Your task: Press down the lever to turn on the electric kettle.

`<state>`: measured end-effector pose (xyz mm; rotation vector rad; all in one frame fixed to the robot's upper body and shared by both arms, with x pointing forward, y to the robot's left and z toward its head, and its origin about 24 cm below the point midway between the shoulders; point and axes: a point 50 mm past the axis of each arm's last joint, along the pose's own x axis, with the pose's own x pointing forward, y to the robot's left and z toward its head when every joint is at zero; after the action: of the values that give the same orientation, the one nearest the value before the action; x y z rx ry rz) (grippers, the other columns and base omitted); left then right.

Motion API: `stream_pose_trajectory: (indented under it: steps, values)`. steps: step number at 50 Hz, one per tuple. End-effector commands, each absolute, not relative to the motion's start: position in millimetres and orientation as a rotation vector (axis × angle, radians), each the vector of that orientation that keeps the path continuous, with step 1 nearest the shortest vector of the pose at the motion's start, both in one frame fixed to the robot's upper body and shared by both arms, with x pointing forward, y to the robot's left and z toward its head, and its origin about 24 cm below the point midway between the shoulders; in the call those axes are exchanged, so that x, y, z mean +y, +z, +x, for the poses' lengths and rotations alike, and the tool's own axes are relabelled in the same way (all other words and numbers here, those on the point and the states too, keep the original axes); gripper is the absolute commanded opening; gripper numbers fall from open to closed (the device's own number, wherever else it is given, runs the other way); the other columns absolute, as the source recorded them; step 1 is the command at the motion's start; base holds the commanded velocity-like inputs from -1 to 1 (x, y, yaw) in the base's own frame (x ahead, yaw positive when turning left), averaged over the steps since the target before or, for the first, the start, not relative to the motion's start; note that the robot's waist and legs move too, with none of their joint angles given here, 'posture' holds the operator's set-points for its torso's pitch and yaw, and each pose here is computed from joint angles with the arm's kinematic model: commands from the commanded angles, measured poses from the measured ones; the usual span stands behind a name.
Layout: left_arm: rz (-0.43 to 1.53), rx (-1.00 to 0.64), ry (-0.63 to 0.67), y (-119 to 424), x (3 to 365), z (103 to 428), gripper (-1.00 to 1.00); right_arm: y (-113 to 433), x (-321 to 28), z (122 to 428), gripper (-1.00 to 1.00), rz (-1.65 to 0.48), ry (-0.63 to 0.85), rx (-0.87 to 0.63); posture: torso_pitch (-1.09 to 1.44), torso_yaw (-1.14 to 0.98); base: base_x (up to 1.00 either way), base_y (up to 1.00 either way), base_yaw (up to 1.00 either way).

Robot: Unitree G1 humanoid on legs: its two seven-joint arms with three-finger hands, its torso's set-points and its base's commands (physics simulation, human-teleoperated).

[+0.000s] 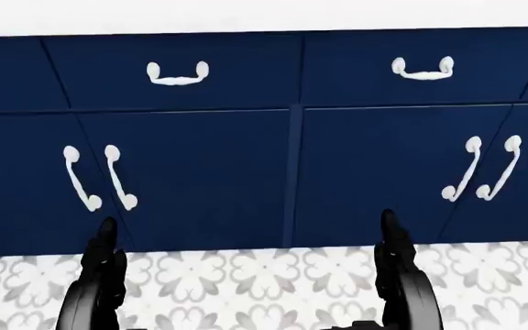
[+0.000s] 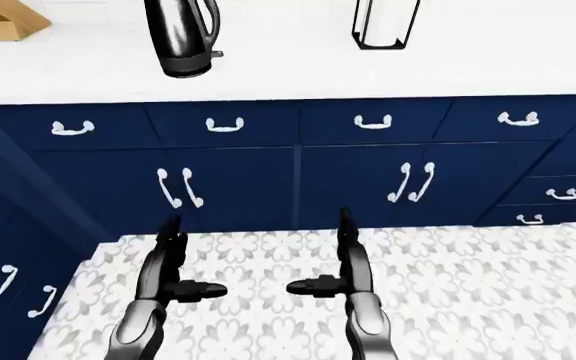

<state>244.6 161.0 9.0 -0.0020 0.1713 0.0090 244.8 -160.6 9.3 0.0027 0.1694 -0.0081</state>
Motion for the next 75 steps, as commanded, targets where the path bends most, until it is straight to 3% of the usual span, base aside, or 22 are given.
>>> stream_pose_trajectory:
  steps: [1,6,7,8,34,75]
  values:
    - [0.008,-0.004,0.003,43,160,254,1.00,48,-158,254,1.00,-0.010,-0.002,-0.010,0.00,0.00,0.00,0.00,0.00]
    - [0.021,-0.012,0.013,50,162,253,1.00,65,-155,256,1.00,-0.024,0.001,-0.042,0.00,0.00,0.00,0.00,0.00]
    - [0.055,-0.062,0.015,83,161,254,1.00,104,-153,263,1.00,-0.068,0.010,-0.103,0.00,0.00,0.00,0.00,0.00]
    - [0.059,-0.067,0.015,87,161,254,1.00,109,-153,263,1.00,-0.073,0.012,-0.111,0.00,0.00,0.00,0.00,0.00]
    - [0.126,-0.199,0.031,155,163,252,1.00,184,-147,261,1.00,-0.126,0.027,-0.251,0.00,0.00,0.00,0.00,0.00]
    - [0.139,-0.238,0.052,174,166,247,1.00,199,-141,261,1.00,-0.161,0.035,-0.292,0.00,0.00,0.00,0.07,0.00]
